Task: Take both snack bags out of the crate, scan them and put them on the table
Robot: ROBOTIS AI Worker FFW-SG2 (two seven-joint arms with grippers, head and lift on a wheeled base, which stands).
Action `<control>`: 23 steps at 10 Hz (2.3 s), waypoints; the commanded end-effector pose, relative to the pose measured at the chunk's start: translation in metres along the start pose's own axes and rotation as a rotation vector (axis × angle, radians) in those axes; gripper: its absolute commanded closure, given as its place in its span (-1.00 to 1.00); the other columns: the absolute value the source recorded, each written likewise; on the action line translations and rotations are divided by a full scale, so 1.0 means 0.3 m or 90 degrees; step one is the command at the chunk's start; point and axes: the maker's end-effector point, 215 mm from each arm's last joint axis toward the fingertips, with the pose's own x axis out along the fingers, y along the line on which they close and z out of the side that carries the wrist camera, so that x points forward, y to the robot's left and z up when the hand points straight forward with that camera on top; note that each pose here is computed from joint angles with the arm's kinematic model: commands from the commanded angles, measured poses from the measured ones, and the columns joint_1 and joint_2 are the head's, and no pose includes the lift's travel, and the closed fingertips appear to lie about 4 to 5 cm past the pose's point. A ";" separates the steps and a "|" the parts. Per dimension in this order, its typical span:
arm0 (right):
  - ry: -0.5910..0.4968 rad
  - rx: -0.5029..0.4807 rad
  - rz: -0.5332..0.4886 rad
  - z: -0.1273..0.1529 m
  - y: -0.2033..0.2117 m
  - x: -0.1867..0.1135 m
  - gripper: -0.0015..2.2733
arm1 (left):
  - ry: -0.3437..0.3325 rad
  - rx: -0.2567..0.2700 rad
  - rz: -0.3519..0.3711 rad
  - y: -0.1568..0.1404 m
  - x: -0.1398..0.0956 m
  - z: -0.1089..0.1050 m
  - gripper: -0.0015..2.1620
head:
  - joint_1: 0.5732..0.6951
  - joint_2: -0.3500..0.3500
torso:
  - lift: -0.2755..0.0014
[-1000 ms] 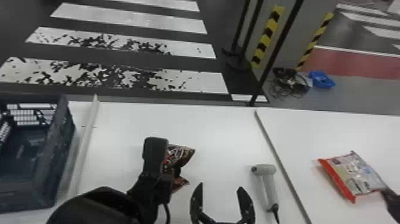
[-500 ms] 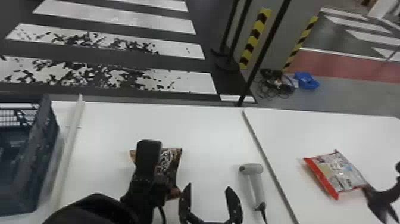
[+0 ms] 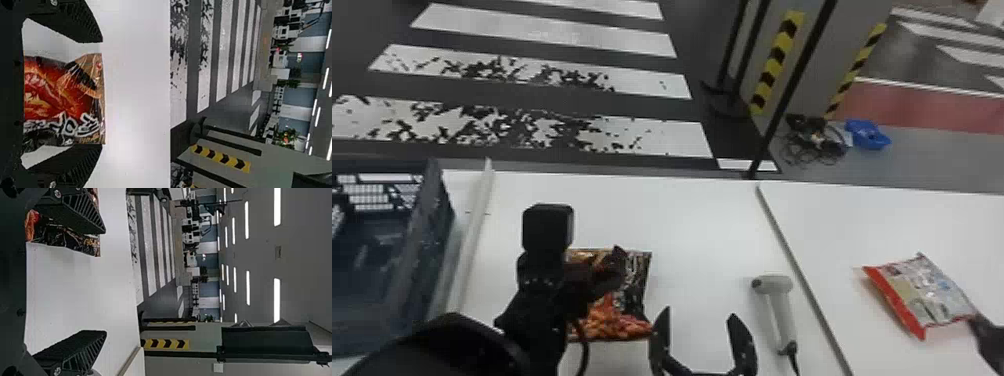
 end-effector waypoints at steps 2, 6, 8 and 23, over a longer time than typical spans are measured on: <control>0.000 0.001 0.004 0.001 0.014 0.003 -0.93 | -0.031 0.023 0.044 0.254 -0.048 0.070 -0.99 | 1.00 -0.45 | 0.32; 0.016 0.025 0.030 0.029 0.069 0.041 -0.93 | -0.105 0.042 0.010 0.493 -0.162 0.168 -1.00 | 1.00 -0.05 | 0.32; 0.030 0.041 0.045 0.056 0.093 0.075 -0.93 | -0.175 0.051 -0.015 0.578 -0.237 0.238 -1.00 | 1.00 0.13 | 0.32; 0.492 0.269 0.197 -0.210 0.083 0.118 -0.89 | -0.388 0.093 -0.010 0.701 -0.589 0.191 -1.00 | 1.00 0.53 | 0.32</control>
